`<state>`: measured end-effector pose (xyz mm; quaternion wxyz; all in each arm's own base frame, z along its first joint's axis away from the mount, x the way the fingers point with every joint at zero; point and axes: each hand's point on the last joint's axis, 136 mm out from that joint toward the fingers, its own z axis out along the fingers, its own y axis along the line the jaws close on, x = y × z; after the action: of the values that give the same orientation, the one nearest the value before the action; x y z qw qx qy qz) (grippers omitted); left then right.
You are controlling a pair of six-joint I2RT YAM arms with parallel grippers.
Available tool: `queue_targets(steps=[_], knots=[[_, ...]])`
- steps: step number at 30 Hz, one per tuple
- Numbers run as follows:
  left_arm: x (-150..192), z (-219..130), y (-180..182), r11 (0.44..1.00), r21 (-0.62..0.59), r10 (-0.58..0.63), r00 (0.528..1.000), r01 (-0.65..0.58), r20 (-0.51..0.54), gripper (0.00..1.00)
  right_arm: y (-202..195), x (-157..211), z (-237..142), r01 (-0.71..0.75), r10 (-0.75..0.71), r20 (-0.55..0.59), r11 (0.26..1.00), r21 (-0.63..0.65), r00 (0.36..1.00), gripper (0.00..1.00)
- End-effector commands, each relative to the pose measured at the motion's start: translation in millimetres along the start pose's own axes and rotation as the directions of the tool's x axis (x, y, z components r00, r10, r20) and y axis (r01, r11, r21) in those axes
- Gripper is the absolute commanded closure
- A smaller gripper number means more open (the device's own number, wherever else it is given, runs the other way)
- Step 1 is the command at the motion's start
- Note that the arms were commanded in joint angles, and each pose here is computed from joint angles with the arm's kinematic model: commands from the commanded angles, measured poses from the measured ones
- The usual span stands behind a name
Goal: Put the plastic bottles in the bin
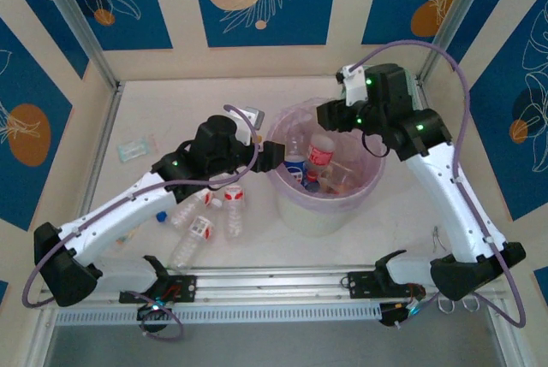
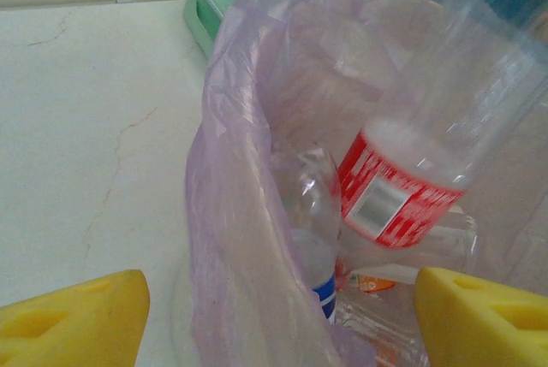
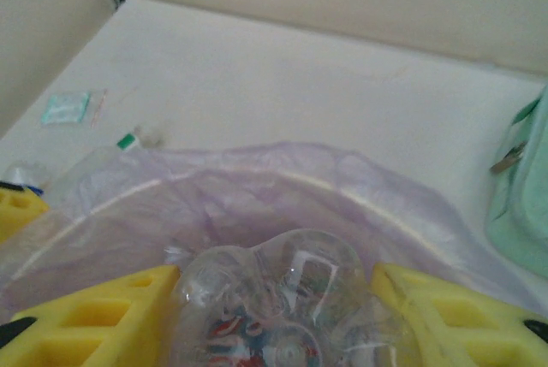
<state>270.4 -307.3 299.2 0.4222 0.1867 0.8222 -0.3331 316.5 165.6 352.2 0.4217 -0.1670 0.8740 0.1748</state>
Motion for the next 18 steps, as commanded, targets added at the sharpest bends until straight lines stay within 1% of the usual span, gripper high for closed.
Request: queue_targets(steps=[1, 10, 14, 18], knots=[[20, 10, 8, 1.0, -0.029, 0.005, 0.997, -0.008, -0.074, 0.21, 2, 23, 26, -0.033, 0.032, -0.049, 0.999, -0.03, 0.998, 1.0], [19, 13, 6, 1.0, -0.024, -0.004, 0.997, 0.002, -0.08, 0.23, 0, 100, 84, -0.102, 0.089, -0.221, 0.994, -0.05, 0.971, 1.0], [17, 14, 6, 1.0, -0.024, -0.01, 0.998, 0.008, -0.068, 0.24, 4, 130, 99, -0.114, 0.094, -0.291, 0.992, -0.055, 0.952, 1.0], [16, 19, 6, 1.0, -0.021, -0.014, 0.997, 0.013, -0.07, 0.24, 9, 161, 108, -0.146, 0.113, -0.374, 0.987, -0.062, 0.92, 1.0]])
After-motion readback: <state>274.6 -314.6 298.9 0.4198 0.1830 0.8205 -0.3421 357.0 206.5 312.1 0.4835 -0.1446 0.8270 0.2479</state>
